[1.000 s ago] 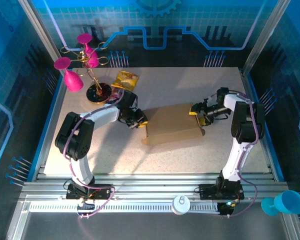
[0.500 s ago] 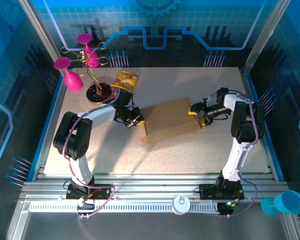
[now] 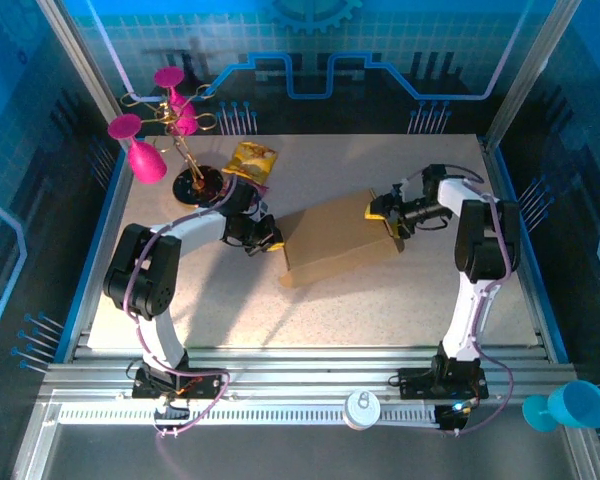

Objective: Fold the paper box

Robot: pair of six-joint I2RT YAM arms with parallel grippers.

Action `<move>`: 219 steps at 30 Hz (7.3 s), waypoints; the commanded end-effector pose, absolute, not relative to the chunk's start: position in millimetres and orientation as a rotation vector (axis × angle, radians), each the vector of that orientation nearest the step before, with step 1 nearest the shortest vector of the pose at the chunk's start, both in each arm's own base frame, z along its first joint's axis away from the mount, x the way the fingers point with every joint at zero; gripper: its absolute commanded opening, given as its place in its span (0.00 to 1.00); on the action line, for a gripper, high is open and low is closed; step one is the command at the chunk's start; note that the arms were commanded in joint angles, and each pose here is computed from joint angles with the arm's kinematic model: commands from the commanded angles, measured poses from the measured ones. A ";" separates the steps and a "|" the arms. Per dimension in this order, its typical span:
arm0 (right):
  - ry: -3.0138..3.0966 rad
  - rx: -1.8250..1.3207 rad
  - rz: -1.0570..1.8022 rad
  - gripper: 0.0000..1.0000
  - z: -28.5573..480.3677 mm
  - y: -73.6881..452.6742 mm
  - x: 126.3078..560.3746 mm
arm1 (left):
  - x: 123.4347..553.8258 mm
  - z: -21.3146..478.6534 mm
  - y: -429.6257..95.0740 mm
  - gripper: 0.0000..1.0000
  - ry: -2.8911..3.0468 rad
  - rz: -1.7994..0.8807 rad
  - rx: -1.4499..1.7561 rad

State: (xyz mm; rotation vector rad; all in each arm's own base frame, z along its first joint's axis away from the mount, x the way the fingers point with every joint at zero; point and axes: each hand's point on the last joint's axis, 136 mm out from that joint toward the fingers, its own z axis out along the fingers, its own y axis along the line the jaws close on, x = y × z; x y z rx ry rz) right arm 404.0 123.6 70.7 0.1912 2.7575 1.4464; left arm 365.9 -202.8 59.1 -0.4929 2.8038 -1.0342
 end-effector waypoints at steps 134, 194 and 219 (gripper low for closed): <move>2.326 -0.822 0.626 0.45 220.9 162.6 371.1 | 302.0 68.4 -115.7 0.11 2.011 -0.732 -2.854; 2.605 -0.536 0.570 0.00 200.7 188.7 373.2 | 322.4 63.3 -116.0 0.12 1.960 -0.738 -2.892; 2.564 -0.428 0.460 0.00 173.0 190.7 365.3 | 340.9 66.2 -111.8 0.35 1.985 -0.880 -2.767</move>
